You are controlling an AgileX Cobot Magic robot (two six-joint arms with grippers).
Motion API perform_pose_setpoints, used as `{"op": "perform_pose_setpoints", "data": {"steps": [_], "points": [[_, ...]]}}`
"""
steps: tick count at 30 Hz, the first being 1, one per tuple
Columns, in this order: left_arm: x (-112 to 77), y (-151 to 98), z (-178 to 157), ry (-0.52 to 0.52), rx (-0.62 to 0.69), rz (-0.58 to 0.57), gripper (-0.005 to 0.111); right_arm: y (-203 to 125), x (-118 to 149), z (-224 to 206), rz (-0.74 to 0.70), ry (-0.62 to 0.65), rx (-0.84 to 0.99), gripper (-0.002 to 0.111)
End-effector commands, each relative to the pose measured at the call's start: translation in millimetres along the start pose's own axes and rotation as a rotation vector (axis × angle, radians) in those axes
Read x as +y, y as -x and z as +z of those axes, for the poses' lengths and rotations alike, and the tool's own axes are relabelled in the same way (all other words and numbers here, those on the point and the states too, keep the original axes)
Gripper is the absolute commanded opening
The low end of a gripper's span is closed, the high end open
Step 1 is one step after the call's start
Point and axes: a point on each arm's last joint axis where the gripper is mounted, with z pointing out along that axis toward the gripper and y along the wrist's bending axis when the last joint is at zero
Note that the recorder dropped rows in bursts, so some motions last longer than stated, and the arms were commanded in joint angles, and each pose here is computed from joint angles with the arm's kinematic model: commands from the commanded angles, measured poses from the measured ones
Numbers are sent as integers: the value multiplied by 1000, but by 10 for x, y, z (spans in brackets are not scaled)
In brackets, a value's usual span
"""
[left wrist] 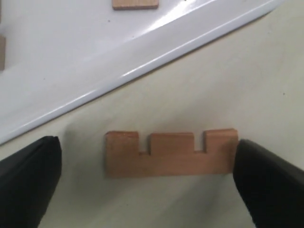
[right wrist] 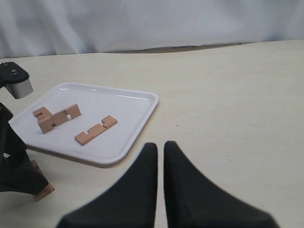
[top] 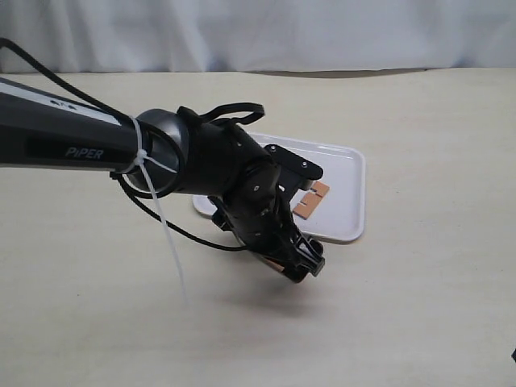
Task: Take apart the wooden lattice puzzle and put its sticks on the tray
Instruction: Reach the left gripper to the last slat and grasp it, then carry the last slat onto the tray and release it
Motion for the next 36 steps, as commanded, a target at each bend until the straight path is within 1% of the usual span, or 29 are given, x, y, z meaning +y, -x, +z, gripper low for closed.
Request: {"op": "perform_pose_setpoints", "data": {"steps": [1, 6, 13, 16, 17, 19, 21, 24, 26, 29, 32, 36], "points": [[-45, 17, 18, -37, -11, 32, 90, 7, -3, -1, 0, -4, -14, 5], [-36, -16, 91, -28, 16, 75, 91, 7, -3, -1, 0, -4, -14, 5], [-37, -17, 118, -28, 13, 75, 91, 7, -3, -1, 0, -4, -14, 5], [-35, -3, 118, -26, -2, 82, 89, 7, -3, -1, 0, -4, -14, 5], [-36, 1, 118, -26, -6, 82, 85, 7, -3, -1, 0, -4, -14, 5], [-36, 2, 118, -27, -8, 82, 69, 7, -3, -1, 0, -4, -14, 5], [-36, -2, 118, -26, -4, 82, 45, 7, -3, -1, 0, -4, -14, 5], [-38, -20, 117, -29, 17, 72, 13, 7, -3, -1, 0, -4, -14, 5], [-36, -26, 109, -28, 24, 79, 0, 7, -3, -1, 0, -4, -14, 5], [-36, -23, 65, -28, 27, 97, 0, 7, -3, -1, 0, -4, -14, 5], [-41, 20, -71, -33, -6, 97, 0, 7, -3, -1, 0, -4, -14, 5], [-60, 166, -388, -52, -143, 93, 0, 7, -3, -1, 0, -4, -14, 5]]}}
